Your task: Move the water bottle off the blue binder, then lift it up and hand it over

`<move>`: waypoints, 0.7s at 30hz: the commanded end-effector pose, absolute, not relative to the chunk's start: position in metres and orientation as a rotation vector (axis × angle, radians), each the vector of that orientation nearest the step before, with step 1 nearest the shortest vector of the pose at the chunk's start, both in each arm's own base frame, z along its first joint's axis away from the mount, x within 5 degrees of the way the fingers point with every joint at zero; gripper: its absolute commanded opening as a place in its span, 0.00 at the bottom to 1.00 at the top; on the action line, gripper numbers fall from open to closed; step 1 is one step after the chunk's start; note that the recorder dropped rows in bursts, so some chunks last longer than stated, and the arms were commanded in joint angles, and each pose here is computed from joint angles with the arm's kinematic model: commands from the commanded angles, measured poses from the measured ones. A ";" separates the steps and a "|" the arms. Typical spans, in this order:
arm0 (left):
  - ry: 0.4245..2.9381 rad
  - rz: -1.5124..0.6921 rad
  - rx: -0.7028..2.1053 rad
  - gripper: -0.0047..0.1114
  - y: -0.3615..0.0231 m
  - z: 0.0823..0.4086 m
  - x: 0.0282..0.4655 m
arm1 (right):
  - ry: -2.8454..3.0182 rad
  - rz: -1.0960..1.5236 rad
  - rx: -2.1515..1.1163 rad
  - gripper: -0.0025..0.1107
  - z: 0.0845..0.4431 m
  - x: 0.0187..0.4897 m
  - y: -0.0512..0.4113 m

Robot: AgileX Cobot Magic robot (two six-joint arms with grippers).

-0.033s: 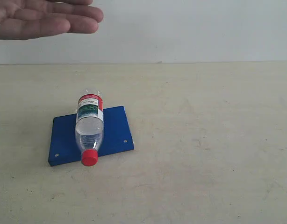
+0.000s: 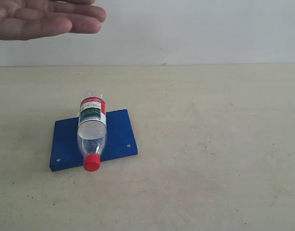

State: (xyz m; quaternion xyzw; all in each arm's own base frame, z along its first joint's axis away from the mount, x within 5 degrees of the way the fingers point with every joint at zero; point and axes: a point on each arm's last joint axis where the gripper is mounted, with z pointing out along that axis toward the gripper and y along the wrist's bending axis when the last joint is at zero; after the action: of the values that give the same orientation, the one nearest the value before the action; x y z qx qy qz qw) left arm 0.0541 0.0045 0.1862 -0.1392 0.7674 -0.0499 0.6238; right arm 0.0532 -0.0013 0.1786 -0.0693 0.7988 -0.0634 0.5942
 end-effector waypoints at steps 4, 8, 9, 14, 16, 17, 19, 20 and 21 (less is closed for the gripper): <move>1.751 -0.107 -0.315 0.08 0.005 0.187 0.054 | 1.321 0.153 0.194 0.02 0.227 0.054 -0.004; 1.751 -0.107 -0.315 0.08 0.005 0.187 0.054 | 0.974 0.460 0.484 0.02 0.248 0.044 -0.016; 1.751 -0.107 -0.315 0.08 0.005 0.187 0.054 | 0.901 0.578 0.556 0.02 0.251 0.042 -0.018; 1.751 -0.107 -0.315 0.08 0.005 0.187 0.054 | 0.660 1.131 0.833 0.02 0.254 0.039 -0.021; 1.751 -0.107 -0.315 0.08 0.005 0.187 0.054 | 0.612 1.120 0.917 0.02 0.251 0.039 -0.027; 1.751 -0.107 -0.315 0.08 0.005 0.187 0.054 | 0.557 1.117 1.001 0.02 0.248 0.038 -0.033; 1.751 -0.107 -0.315 0.08 0.005 0.187 0.054 | 0.414 1.134 1.158 0.02 0.242 0.035 -0.045; 1.751 -0.107 -0.316 0.08 0.005 0.187 0.054 | 0.471 0.991 1.045 0.02 0.249 0.033 -0.045; 1.751 -0.107 -0.316 0.08 0.005 0.187 0.054 | 0.601 0.906 0.892 0.02 0.265 0.036 -0.036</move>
State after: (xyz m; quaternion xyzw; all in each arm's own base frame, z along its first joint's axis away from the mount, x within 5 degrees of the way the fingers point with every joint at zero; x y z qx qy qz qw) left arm 0.0541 0.0045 0.1862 -0.1392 0.7674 -0.0499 0.6238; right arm 0.0359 -0.0406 0.2465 0.4752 0.2226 0.4828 0.7011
